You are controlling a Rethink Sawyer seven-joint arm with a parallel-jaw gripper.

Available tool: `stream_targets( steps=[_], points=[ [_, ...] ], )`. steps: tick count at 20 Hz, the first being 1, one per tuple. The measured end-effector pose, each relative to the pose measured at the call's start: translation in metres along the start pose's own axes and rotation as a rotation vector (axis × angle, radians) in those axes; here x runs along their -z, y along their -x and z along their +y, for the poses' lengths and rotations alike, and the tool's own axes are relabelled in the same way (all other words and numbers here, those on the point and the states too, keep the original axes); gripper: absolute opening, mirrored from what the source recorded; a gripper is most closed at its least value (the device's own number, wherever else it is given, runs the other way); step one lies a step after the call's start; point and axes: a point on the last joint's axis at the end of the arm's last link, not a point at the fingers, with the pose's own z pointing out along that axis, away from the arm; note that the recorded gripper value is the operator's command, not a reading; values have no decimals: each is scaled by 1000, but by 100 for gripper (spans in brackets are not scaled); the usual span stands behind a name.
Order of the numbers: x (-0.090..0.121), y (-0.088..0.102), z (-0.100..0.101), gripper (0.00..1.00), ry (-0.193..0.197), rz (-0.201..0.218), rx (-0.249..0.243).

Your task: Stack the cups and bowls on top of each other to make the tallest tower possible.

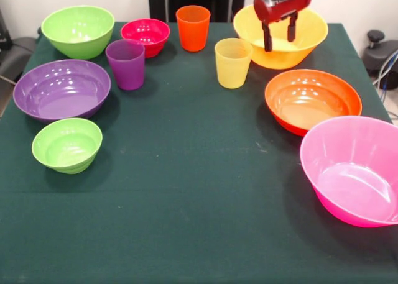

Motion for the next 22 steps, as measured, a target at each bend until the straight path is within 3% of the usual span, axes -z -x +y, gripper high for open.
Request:
stream_targets(
  steps=[2, 8, 9, 10, 12, 13, 16, 17, 22],
  points=[
    [-1, 2, 1, 100, -7, -3, -43],
    [-9, 6, 2, 100, -63, -27, -332],
    [-9, 6, 2, 100, -68, -29, -356],
    [-11, 7, 1, 100, -89, -41, -482],
    [-11, 8, 0, 100, -100, -48, -561],
    [-12, 9, -3, 100, -113, -58, -662],
    [-13, 10, -9, 100, -126, -68, -792],
    [-13, 8, -14, 100, -134, -70, -859],
    [-15, -2, -29, 100, -157, -61, -955]
  ],
)
